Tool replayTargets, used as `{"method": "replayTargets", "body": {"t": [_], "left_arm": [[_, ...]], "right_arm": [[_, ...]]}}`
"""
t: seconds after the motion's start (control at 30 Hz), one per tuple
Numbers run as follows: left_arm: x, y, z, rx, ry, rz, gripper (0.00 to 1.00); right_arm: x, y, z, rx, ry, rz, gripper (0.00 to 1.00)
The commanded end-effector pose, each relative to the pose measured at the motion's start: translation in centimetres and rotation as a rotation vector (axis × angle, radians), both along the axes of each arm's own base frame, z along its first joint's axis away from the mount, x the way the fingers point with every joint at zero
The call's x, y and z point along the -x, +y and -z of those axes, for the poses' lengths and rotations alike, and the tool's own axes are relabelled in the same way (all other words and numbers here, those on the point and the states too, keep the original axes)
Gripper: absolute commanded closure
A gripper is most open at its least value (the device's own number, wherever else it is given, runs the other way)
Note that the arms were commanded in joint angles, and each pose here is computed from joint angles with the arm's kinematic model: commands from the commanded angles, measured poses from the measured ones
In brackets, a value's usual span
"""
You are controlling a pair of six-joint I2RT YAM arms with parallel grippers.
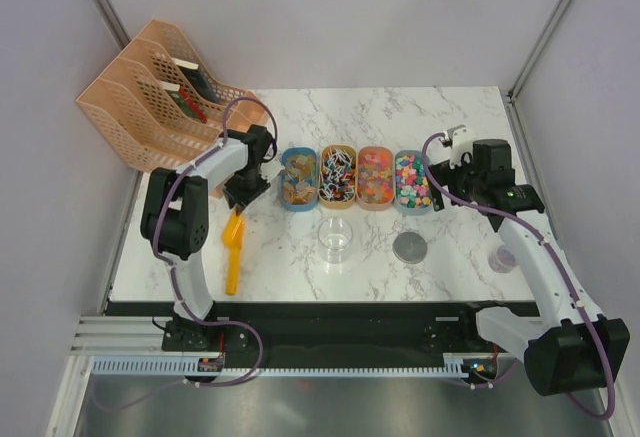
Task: Pack the candies
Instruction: Pick up the spatula from the center of the board.
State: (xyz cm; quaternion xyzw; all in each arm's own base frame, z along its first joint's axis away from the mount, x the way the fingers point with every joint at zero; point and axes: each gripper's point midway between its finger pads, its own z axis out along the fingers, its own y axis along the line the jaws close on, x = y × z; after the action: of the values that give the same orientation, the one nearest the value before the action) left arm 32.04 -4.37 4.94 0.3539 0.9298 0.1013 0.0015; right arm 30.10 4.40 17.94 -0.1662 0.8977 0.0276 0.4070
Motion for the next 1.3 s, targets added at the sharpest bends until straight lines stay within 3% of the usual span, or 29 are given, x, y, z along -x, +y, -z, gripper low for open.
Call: {"method": "replayTargets", "body": {"t": [0.0, 0.07, 0.17, 0.23, 0.43, 0.53, 0.57, 0.73, 0.8, 0.87, 0.97, 1.1, 1.27], "left_arm": [[-0.4, 0.0, -0.3, -0.016, 0.001, 0.003, 0.67], [-0.2, 0.1, -0.2, -0.020, 0.013, 0.001, 0.69], [0.2, 0.1, -0.3, -0.024, 0.032, 0.004, 0.83], [0.4, 0.1, -0.8, -0.027, 0.041, 0.006, 0.98], [0.7, -2.4, -6.7, 0.075, 0.081, -0.020, 0.98], [-1.4, -4.4, -12.4, 0.165, -0.006, -0.023, 0.98], [-2.6, -4.9, -14.8, 0.166, -0.103, 0.009, 0.98], [-4.0, -8.2, -18.9, 0.217, -0.246, 0.133, 0.98], [-6.5, -10.7, -20.0, 0.327, -0.320, 0.125, 0.98], [-7.2, -11.9, -20.5, 0.383, -0.350, 0.117, 0.98], [-10.8, -14.4, -22.0, 0.519, -0.498, 0.055, 0.98], [-15.3, -19.4, -25.2, 0.855, -0.637, -0.013, 0.98], [-19.2, -23.3, -26.9, 1.121, -0.649, -0.124, 0.98]], "right_arm": [[-0.2, 0.3, -0.6, -0.017, -0.036, -0.009, 0.02], [-0.2, 0.3, -0.5, -0.017, -0.033, -0.010, 0.02], [-0.2, 0.3, -0.5, -0.016, -0.035, -0.013, 0.02], [-0.2, 0.3, -0.5, -0.017, -0.037, -0.014, 0.02], [-0.4, 0.7, -2.3, -0.008, -0.069, -0.063, 0.02], [-1.3, 1.1, -5.0, -0.002, -0.145, -0.098, 0.02], [-1.8, 1.2, -6.6, -0.001, -0.187, -0.112, 0.02], [-5.2, 1.8, -11.2, -0.058, -0.335, -0.076, 0.02], [-6.8, 2.6, -14.8, -0.139, -0.422, -0.056, 0.02], [-7.6, 3.0, -16.0, -0.163, -0.441, -0.056, 0.02], [-8.5, 4.3, -18.2, -0.215, -0.457, -0.084, 0.04], [-8.8, 5.2, -20.0, -0.173, -0.544, -0.104, 0.03], [-9.1, 3.6, -20.3, -0.023, -0.596, -0.046, 0.02]]}}
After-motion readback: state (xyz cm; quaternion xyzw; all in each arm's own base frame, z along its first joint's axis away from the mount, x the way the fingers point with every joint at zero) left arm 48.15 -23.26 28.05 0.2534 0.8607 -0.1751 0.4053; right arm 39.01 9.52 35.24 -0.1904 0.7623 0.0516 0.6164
